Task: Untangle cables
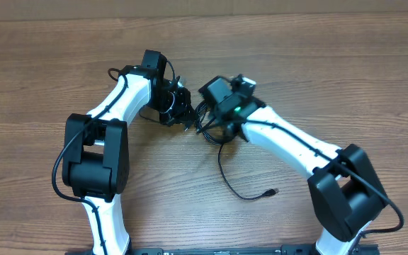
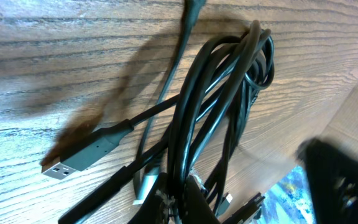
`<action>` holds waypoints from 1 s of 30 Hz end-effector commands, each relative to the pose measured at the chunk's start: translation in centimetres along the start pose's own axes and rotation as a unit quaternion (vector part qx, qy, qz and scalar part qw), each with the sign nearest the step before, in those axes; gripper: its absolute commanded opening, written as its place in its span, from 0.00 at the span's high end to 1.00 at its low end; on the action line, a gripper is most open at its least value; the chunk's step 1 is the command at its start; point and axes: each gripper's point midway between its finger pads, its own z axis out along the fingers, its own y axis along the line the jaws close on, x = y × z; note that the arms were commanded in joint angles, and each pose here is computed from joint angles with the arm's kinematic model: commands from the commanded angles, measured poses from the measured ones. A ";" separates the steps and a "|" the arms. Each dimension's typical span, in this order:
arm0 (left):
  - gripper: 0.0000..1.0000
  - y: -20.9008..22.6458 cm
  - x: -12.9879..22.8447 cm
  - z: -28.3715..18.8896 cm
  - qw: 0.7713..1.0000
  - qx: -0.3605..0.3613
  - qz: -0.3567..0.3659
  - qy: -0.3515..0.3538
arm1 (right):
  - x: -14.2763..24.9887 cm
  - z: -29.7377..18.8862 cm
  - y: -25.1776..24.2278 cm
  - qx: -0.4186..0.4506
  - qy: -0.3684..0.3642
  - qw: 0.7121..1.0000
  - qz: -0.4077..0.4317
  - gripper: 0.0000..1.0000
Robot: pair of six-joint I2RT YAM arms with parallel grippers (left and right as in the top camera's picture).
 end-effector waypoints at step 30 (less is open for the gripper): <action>0.96 0.2 0.2 0.5 1.000 0.009 -0.006 0.012 | 9.4 -4.8 3.6 -0.091 0.324 0.927 0.167 0.57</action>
